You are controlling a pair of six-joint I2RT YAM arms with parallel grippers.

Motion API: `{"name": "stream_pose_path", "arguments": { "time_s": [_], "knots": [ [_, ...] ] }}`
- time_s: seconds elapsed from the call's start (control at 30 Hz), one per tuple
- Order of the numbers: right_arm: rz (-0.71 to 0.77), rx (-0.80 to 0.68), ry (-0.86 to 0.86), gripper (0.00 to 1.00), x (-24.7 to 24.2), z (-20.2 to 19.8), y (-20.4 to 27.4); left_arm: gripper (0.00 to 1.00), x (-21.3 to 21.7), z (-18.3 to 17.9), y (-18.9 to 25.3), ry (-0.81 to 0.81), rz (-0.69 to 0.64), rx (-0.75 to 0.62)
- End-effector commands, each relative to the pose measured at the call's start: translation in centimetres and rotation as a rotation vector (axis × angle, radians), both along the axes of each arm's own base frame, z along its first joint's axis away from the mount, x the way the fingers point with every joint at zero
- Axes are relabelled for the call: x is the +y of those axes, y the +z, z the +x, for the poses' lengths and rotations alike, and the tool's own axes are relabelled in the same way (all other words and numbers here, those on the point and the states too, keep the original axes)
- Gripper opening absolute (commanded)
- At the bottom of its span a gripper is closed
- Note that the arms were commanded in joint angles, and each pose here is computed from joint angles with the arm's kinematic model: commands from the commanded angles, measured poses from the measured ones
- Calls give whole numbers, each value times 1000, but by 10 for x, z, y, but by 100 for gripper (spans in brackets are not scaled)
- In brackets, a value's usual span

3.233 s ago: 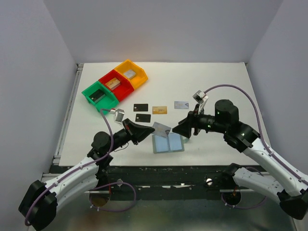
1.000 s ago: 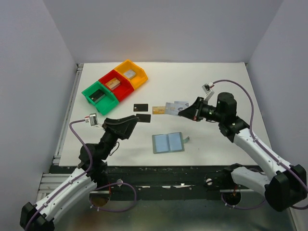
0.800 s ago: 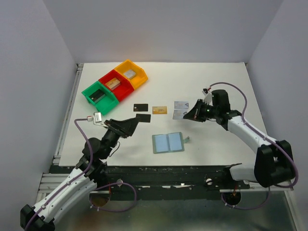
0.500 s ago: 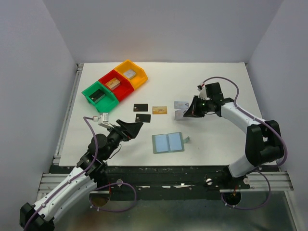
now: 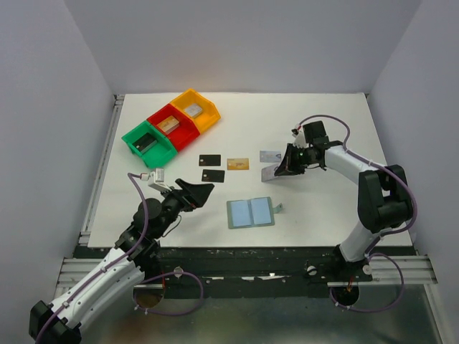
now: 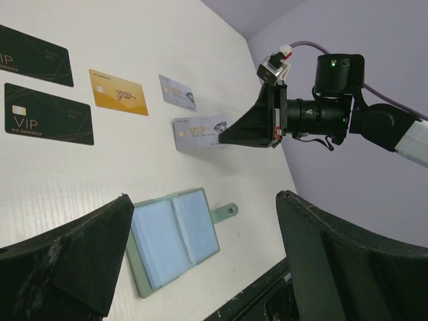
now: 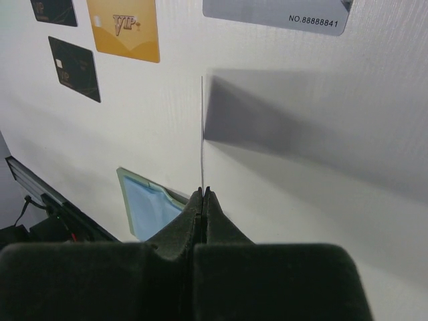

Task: Take the credit cards out of the card holder
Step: Place the credit card at the center of the board.

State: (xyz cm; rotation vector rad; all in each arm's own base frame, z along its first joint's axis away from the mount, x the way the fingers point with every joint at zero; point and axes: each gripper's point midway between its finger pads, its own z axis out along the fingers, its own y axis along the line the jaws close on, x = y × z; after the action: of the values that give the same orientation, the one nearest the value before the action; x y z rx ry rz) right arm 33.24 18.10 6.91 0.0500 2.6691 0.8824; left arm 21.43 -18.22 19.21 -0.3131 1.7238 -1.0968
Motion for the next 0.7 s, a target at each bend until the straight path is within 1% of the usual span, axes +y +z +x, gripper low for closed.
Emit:
{"name": "stream_pose_path", "arguments": {
  "time_s": [0.0, 0.3, 0.67],
  "knots": [
    [62, -10, 34, 0, 4, 8, 3, 99, -4, -2, -5, -29, 7, 4],
    [129, 28, 48, 1, 3, 13, 0, 99, -5, -2, -7, -32, 11, 3],
    [119, 54, 34, 6, -4, 22, -12, 99, -5, -1, -11, -34, 15, 9]
  ]
}}
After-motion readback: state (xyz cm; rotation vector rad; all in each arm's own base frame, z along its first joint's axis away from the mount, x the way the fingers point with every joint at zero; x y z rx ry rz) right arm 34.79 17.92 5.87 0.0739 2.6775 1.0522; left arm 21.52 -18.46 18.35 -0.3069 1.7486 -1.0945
